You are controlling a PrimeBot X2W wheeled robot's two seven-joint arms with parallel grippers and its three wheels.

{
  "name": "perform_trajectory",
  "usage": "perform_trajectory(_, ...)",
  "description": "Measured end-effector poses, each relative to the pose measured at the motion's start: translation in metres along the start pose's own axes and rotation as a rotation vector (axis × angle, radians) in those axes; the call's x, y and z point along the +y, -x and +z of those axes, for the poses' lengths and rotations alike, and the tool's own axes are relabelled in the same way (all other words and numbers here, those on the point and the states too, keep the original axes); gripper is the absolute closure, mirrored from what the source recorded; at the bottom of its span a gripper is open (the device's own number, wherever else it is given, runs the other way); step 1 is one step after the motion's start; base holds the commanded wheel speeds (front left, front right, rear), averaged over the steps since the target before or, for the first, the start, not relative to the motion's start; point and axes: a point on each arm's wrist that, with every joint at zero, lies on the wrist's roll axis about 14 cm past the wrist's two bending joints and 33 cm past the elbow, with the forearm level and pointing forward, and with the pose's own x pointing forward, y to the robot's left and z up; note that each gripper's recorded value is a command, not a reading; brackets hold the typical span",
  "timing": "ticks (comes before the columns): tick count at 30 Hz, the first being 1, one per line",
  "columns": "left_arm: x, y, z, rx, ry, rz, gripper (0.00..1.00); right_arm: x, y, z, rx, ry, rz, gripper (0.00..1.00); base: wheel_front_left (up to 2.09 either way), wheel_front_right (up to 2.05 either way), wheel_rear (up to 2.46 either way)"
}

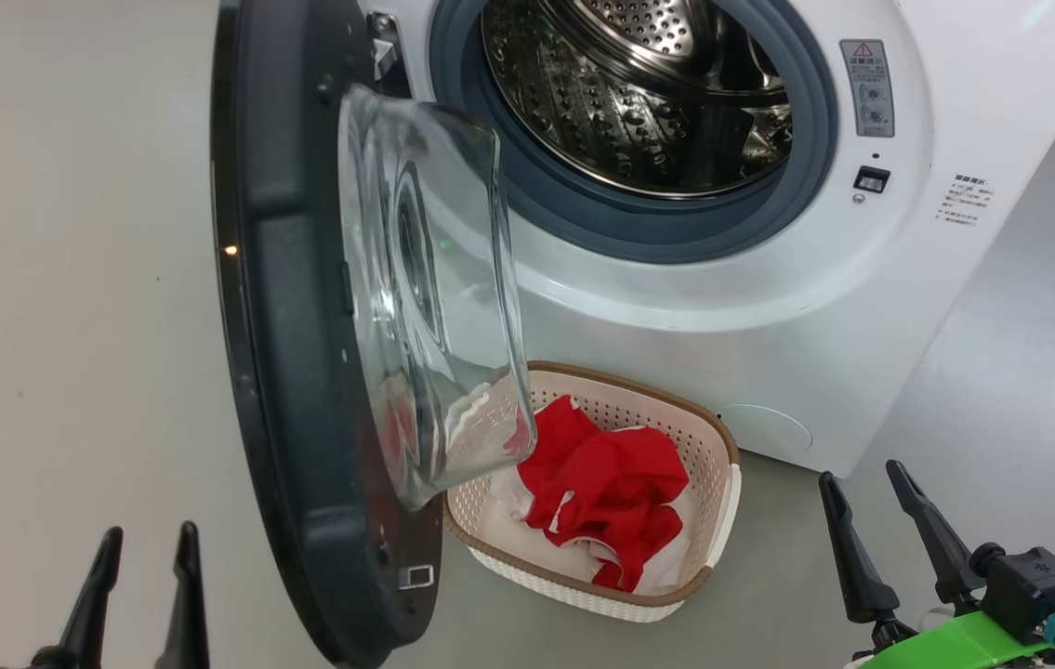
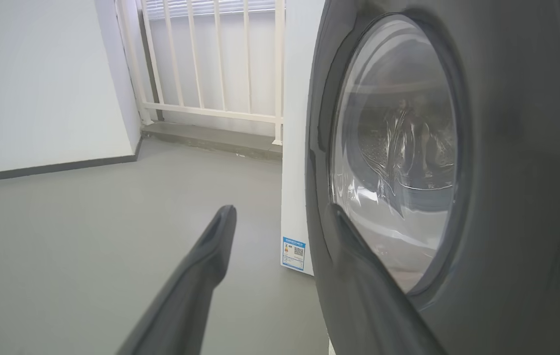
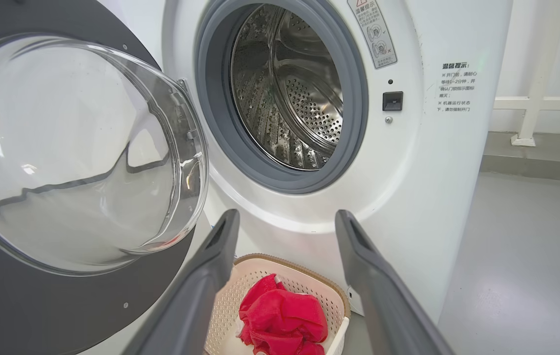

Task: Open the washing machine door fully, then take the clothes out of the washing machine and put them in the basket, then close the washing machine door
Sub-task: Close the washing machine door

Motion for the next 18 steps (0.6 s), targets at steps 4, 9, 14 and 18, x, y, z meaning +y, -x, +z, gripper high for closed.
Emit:
perform_trajectory(4, 0.003, -0.002, 0.01, -0.04, 0.087, 0.018, 1.0, 0.002, 0.0, 0.0, 0.0, -0.001, 0.004, 0.0, 0.0, 0.0, 0.0)
perform_trajectory(9, 0.003, -0.01, 0.027, -0.093, 0.152, -0.001, 1.0, 0.003, 0.0, 0.0, -0.001, -0.003, 0.004, 0.0, 0.0, 0.0, 0.0)
perform_trajectory(14, 0.0, -0.025, 0.055, -0.173, 0.262, -0.047, 1.0, 0.003, 0.001, -0.001, 0.001, -0.008, 0.0, 0.0, 0.0, 0.0, 0.0)
perform_trajectory(18, -0.008, -0.033, 0.071, -0.2, 0.368, -0.111, 1.0, 0.001, 0.002, -0.002, 0.002, -0.012, -0.007, 0.0, 0.0, 0.0, 0.0)
